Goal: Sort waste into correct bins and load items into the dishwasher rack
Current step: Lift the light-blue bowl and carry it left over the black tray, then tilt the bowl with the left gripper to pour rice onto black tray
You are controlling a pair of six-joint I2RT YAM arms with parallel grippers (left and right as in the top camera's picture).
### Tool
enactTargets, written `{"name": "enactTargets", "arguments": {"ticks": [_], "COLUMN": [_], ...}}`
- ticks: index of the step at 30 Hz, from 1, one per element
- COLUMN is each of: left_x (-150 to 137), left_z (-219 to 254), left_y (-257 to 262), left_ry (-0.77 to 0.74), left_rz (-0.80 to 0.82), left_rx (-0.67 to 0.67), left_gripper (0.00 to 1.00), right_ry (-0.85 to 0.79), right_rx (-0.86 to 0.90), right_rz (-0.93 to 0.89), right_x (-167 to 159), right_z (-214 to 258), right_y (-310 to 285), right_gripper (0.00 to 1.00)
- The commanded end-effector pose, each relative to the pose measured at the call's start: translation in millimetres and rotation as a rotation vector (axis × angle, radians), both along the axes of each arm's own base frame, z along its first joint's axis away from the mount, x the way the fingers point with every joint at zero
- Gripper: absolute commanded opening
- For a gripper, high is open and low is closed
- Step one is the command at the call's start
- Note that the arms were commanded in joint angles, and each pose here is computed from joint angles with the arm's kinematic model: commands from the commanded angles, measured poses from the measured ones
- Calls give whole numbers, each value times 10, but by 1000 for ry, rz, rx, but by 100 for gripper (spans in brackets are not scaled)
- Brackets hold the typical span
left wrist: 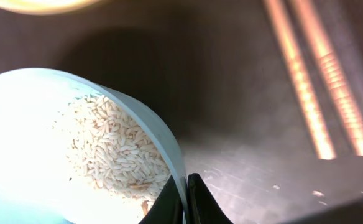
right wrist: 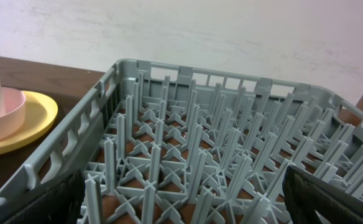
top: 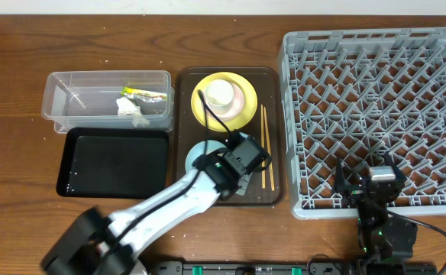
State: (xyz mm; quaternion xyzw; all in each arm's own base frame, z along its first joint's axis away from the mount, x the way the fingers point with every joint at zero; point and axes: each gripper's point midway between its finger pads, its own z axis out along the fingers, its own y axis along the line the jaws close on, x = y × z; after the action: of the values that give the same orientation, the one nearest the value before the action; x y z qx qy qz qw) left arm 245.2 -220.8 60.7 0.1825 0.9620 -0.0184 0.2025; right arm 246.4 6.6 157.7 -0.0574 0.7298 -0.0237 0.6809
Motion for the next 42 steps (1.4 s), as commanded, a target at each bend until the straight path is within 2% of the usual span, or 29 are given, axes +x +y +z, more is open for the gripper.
{"name": "enactTargets", "arguments": {"ticks": [1,6,11,19,25,34,39,42], "left_x": [96,142,199,366,464,605,653,658], "left_z": [395,700,850,950,970,1069,1035,1111], "left_y": [22,288,679,1282,1849,2116,2284,2383], "left_ry": [-81,-111,-50,55,73,42,45,-4], "left_rz": [13,66,151,263,443,400,438,410], "left_rx": [-70,-126,-230,-505,-699,-1143,-1265,-1351], "left_gripper": [6,6,6,6,6,6,6,6], "right_ry": [0,0,0,0,0,0,0,0], "right_rx": [-3,-3,-3,-3,-3,-3,-3,-3], "right_rz": [1,0,1,1,1,1,1,1], "right_x": [-2,-2,-2,-2,-2,-2,-2,-2], "right_z": [-5,-6,-5,-5,-5,-5,-6,-6], "right_y": [0,-1,0,0,0,0,0,0], "right_gripper": [99,99,99,99,99,99,99,99]}}
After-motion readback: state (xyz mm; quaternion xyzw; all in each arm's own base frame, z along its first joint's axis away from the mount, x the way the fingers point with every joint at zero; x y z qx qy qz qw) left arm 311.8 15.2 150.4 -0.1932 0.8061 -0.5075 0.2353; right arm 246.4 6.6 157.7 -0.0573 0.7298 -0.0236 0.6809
